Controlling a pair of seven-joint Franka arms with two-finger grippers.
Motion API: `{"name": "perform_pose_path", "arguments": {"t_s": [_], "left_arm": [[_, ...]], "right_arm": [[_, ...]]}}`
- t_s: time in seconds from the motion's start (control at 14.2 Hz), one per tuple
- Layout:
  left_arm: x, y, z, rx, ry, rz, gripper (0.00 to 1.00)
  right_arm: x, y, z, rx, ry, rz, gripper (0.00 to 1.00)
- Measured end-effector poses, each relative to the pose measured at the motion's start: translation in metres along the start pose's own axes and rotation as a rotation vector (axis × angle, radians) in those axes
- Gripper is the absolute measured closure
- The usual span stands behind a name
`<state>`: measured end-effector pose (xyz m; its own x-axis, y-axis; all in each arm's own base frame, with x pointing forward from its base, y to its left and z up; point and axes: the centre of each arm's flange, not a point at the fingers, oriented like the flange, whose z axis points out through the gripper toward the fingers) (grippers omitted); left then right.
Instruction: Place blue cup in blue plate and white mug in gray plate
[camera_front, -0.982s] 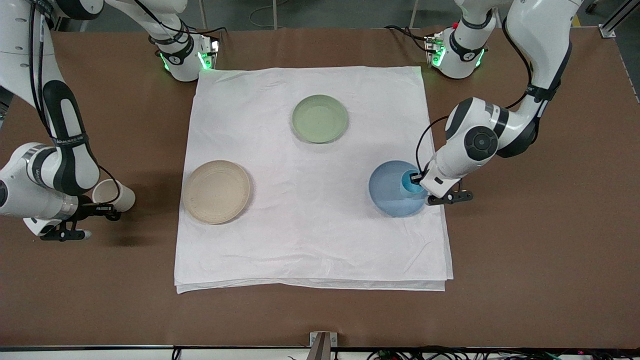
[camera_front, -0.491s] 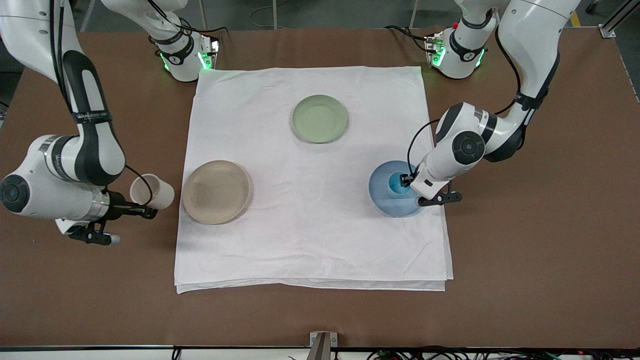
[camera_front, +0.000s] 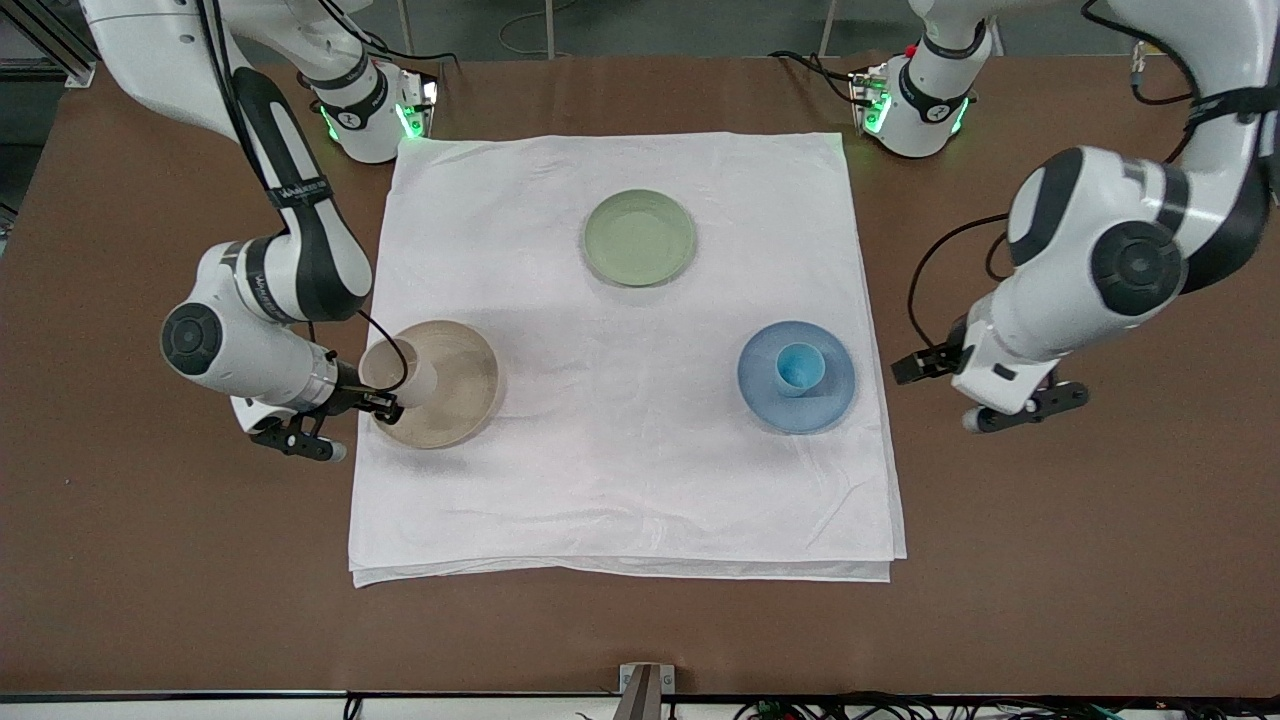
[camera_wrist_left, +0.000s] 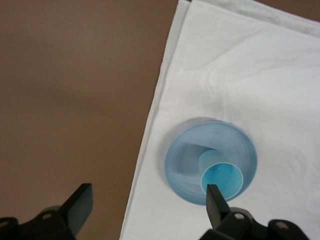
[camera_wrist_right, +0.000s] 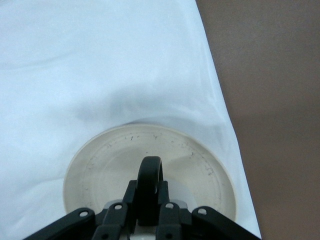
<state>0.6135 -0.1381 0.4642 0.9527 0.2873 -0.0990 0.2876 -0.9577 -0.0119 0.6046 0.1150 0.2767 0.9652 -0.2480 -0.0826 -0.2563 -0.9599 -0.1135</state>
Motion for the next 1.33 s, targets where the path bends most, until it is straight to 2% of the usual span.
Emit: {"name": "perform_pose_path", "arguments": {"t_s": [0.35, 0.42, 0.84, 0.98, 1.12, 1.33], "left_arm": [[0.009, -0.055, -0.096, -0.006, 0.034, -0.01, 0.0], [0.004, -0.064, -0.112, -0.003, 0.046, -0.002, 0.0], [-0.041, -0.093, -0.172, 0.044, 0.084, 0.106, 0.0], [-0.043, -0.108, -0.173, 0.044, 0.078, 0.11, 0.0], [-0.042, -0.124, -0.17, 0.045, 0.067, 0.122, 0.0], [-0.041, -0.135, -0.165, 0.042, 0.052, 0.131, 0.0]], "right_arm": [[-0.012, -0.005, 0.017, -0.004, 0.019, 0.007, 0.81], [-0.012, -0.005, 0.016, -0.004, 0.02, 0.008, 0.76], [-0.006, -0.008, 0.006, 0.004, 0.036, 0.007, 0.18], [0.003, -0.009, -0.017, -0.001, 0.007, 0.006, 0.0], [0.022, 0.002, -0.066, -0.037, -0.022, -0.035, 0.0], [0.048, 0.049, -0.141, -0.082, -0.045, -0.124, 0.0]]}}
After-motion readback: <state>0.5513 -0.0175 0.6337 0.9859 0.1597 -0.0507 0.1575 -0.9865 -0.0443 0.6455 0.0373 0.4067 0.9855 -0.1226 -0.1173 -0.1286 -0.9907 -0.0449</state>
